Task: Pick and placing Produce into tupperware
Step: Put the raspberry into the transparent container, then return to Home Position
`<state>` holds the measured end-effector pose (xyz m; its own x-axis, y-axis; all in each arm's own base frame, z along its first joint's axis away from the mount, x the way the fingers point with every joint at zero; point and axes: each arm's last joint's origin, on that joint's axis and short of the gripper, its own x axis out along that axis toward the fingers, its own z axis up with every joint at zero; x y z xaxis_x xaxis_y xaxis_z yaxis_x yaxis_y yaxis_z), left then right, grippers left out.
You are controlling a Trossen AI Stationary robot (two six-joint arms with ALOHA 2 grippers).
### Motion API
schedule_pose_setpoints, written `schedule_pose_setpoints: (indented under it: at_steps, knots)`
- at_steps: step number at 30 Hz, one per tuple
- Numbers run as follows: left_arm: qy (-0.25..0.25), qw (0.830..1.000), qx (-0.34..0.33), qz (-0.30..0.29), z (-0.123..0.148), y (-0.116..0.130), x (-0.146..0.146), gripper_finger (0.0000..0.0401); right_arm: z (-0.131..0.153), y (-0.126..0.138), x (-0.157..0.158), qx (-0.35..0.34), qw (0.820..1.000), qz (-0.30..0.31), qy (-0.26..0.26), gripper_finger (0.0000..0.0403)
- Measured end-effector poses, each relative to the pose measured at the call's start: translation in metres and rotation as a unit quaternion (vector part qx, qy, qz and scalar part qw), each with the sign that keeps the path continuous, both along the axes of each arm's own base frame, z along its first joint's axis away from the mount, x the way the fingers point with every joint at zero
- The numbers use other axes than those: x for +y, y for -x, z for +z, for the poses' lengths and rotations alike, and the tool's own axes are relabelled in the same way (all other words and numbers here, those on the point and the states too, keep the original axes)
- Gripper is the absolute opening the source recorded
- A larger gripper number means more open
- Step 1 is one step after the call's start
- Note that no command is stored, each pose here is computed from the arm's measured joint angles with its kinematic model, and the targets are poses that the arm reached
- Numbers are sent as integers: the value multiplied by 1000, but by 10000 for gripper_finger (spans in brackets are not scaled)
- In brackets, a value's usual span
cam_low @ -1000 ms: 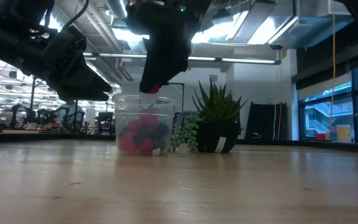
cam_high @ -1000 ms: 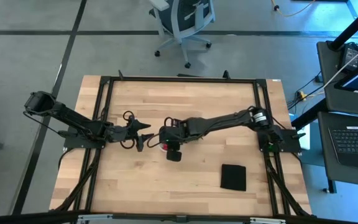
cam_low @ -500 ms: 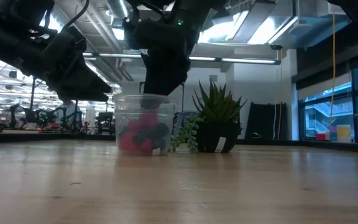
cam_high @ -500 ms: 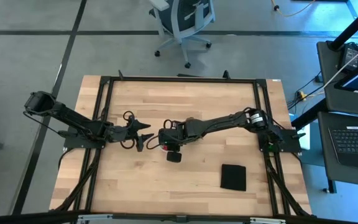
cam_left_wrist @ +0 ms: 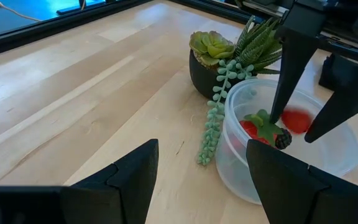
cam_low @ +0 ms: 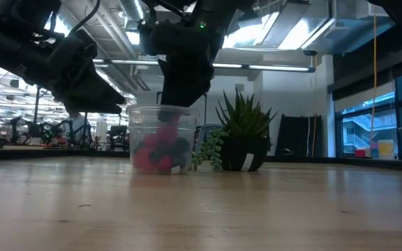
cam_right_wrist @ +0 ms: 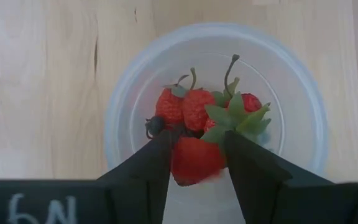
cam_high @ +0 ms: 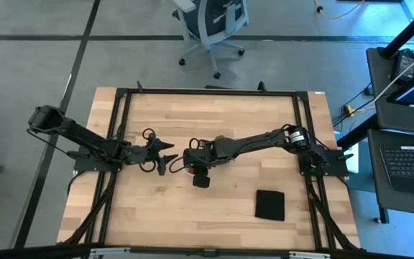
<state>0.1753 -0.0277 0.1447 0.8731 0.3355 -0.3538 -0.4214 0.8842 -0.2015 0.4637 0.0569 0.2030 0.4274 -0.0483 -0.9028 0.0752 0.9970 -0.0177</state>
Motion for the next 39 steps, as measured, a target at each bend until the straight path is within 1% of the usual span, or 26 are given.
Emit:
schedule_pose_setpoints:
  at_steps: [9,13,15,17,20,22,25,27,29,32,34,36,39]
  knots:
    - [0,1000,0,0,0,0,0,236,0,0,0,-3,1000,0,0,194]
    - [1,1000,-4,0,1,0,0,236,3,1,0,5,1000,-5,-2,205]
    - [7,1000,-21,0,4,-1,0,236,18,3,0,1,1000,-11,-5,206]
    - [14,999,-49,-1,11,-1,0,236,43,7,-1,-19,1000,-13,2,206]
    - [22,997,-80,-5,21,3,0,236,77,17,-5,-54,997,-22,45,206]
    - [16,995,-103,-9,30,7,1,236,97,28,-9,-69,994,-17,80,206]
    - [-19,990,-136,-19,45,14,4,236,134,48,-14,-108,987,-18,118,206]
    - [-39,986,-163,-18,56,21,7,236,157,63,-17,-134,983,-27,127,206]
    - [-52,980,-192,-17,66,29,10,236,174,79,-20,-152,980,-31,125,206]
    - [-65,973,-221,-32,76,41,14,236,191,105,-24,-172,977,-33,123,206]
    - [-65,970,-231,-35,79,48,17,236,197,126,-26,-187,974,-33,124,206]
    - [-66,970,-233,-31,80,56,20,236,196,145,-29,-207,970,-36,120,206]
    - [-68,971,-226,-27,79,65,23,236,190,176,-32,-259,959,-50,106,206]
